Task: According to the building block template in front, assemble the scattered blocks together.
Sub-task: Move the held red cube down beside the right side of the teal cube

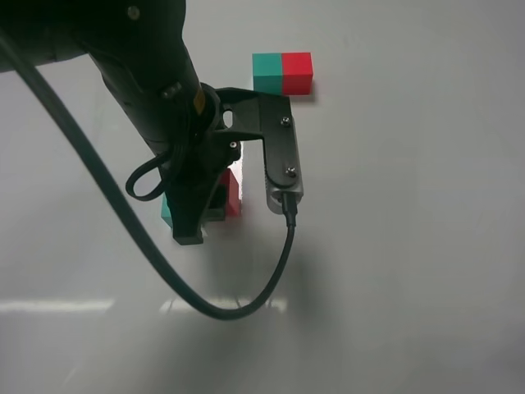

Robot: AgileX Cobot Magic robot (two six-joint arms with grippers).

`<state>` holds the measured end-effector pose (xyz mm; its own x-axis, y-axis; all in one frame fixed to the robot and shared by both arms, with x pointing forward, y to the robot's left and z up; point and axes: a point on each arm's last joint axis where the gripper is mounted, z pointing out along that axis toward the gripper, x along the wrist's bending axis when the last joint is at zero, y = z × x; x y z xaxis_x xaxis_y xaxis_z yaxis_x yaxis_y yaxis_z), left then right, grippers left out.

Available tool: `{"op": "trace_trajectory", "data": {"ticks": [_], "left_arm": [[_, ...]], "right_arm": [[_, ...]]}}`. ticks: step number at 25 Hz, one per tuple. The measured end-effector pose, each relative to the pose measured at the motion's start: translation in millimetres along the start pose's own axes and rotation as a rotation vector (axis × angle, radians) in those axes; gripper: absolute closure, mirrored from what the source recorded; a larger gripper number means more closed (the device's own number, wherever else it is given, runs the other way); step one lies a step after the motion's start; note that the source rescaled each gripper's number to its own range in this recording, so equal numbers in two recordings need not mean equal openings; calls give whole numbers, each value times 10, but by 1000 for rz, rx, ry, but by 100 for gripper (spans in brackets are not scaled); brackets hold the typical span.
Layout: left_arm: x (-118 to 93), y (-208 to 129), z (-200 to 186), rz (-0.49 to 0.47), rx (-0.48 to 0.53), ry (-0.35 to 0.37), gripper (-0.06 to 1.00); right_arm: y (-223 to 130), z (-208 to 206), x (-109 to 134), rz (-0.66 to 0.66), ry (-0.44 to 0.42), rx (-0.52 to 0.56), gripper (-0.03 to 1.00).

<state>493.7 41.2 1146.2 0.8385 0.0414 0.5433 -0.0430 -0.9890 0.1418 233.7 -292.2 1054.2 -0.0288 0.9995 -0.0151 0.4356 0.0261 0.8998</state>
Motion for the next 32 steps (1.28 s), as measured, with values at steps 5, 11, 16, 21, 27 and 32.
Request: {"op": "trace_trajectory", "data": {"ticks": [5, 11, 16, 21, 27, 32], "left_arm": [[-4, -12, 25, 9, 2, -5, 79], [-116, -88, 196, 69, 74, -28, 79], [-123, -97, 201, 74, 76, -25, 79], [-120, -99, 200, 77, 78, -22, 78], [-97, -118, 208, 95, 102, 5, 43], [-93, -123, 213, 101, 107, 12, 40]], "right_arm": [[0, 0, 0, 0, 0, 0, 37], [0, 0, 0, 0, 0, 0, 37], [0, 0, 0, 0, 0, 0, 37], [0, 0, 0, 0, 0, 0, 37], [0, 0, 0, 0, 0, 0, 40], [0, 0, 0, 0, 0, 0, 40]]}}
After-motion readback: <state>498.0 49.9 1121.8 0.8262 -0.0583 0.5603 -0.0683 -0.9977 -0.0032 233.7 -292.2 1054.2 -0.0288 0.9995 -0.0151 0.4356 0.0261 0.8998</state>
